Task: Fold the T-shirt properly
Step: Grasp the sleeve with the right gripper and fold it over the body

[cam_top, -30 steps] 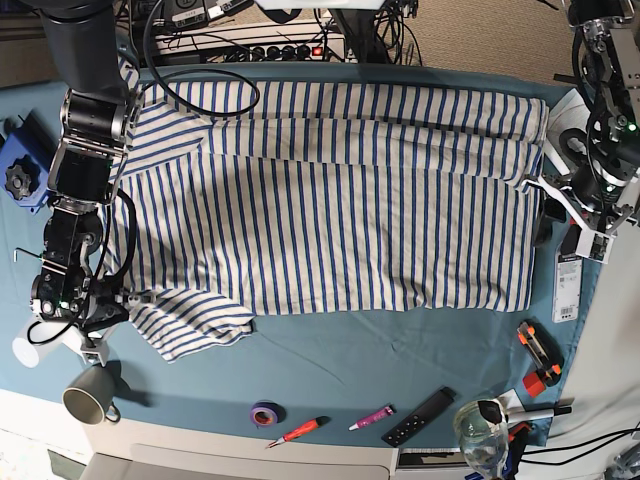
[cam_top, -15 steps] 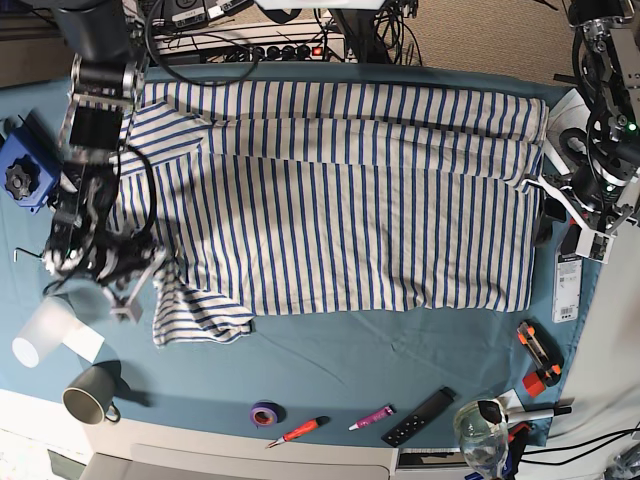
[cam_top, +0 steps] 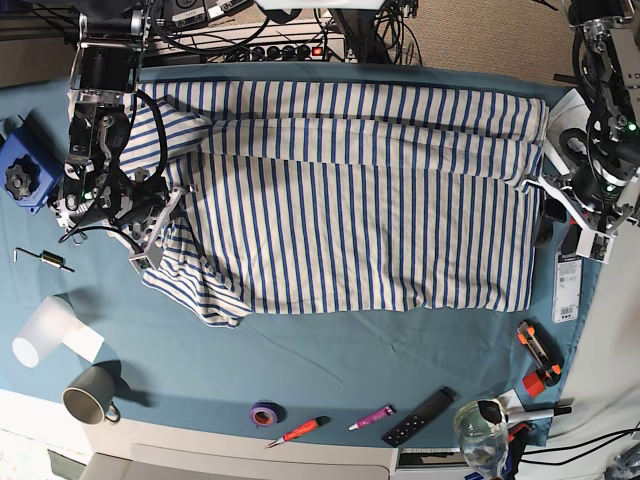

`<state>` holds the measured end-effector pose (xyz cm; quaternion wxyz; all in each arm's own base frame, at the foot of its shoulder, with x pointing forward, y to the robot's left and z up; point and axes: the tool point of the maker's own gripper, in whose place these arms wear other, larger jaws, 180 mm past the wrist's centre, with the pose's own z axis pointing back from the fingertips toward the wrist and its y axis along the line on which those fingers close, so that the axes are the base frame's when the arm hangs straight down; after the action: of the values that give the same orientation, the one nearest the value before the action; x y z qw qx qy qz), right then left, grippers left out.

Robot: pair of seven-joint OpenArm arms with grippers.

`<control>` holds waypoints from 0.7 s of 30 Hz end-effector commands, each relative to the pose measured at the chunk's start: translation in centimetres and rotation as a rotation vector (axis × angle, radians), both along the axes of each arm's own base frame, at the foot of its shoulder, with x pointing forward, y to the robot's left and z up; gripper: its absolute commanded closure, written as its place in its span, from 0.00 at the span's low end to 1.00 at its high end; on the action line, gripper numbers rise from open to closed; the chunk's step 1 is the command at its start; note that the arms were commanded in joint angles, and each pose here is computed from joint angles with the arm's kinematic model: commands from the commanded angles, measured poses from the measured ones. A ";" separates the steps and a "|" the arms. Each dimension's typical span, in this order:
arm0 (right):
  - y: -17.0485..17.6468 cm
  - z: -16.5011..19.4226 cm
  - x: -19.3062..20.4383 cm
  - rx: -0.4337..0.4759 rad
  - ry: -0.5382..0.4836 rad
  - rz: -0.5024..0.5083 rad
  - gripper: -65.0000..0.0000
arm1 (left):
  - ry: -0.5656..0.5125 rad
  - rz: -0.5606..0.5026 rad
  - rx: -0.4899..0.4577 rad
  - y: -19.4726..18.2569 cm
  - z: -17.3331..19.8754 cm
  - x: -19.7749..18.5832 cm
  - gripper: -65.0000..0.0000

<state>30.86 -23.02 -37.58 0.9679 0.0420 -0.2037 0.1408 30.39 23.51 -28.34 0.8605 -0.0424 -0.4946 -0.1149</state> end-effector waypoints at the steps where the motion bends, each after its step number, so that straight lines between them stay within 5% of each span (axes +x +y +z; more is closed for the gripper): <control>1: -0.4 1.3 1.0 -0.006 -0.046 0.001 0.95 | -0.051 -0.005 0.005 0.2 1.5 0.5 0.55; 6: -0.4 1.4 1.1 -0.006 -0.049 0.000 0.62 | -0.051 -0.005 0.005 0.2 1.5 0.5 0.55; 15: 0.0 7.3 3.2 0.048 -0.255 -0.007 0.62 | -0.046 -0.004 0.006 0.2 1.4 0.5 0.55; 21: -7.4 9.9 4.8 0.041 -0.454 -0.355 0.62 | -0.052 -0.003 -0.004 0.0 1.4 0.5 0.55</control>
<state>35.00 -30.25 -29.04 0.9137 -0.0028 -0.4046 -0.0378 30.39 23.40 -28.38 0.8602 -0.0442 -0.4952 -0.1132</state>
